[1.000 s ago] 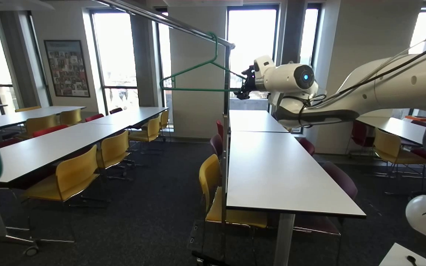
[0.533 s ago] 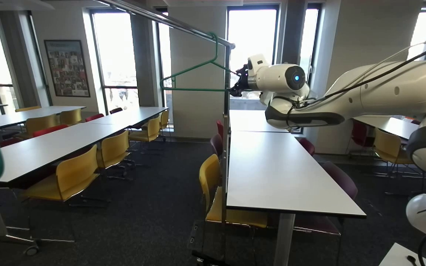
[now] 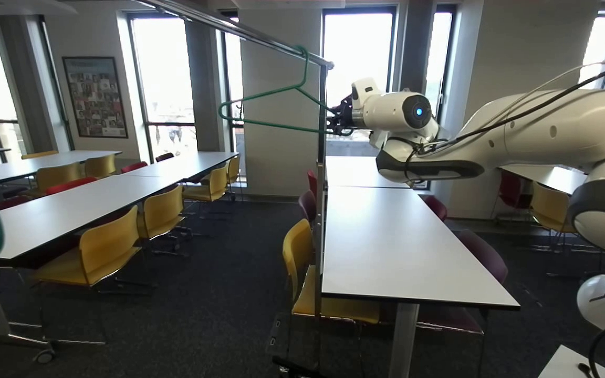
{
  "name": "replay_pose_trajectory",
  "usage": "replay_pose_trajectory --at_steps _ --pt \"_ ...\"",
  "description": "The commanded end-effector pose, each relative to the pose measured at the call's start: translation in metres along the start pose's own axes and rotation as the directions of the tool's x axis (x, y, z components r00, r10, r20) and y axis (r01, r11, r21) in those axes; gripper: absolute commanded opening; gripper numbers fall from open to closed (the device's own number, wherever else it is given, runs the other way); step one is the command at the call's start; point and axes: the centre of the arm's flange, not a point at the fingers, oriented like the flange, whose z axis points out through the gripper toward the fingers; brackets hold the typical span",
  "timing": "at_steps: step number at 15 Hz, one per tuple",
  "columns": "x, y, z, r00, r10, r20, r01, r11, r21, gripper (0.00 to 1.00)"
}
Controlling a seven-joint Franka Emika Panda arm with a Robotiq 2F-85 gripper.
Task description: Put one green hanger on the table.
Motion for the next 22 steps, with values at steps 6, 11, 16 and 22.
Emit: replay_pose_trajectory --at_steps 6,11,16,22 --pt "0.004 0.013 0.004 1.0 -0.008 -0.014 0.007 0.999 -0.038 0.03" --pt "0.021 0.03 -0.016 0.993 0.115 -0.025 -0.115 0.993 -0.004 0.03" --pt "0.023 0.056 -0.054 0.968 0.249 0.017 -0.249 0.967 0.051 0.03" --pt "-0.027 0.054 -0.056 0.95 0.252 0.184 -0.271 0.959 0.085 0.03"
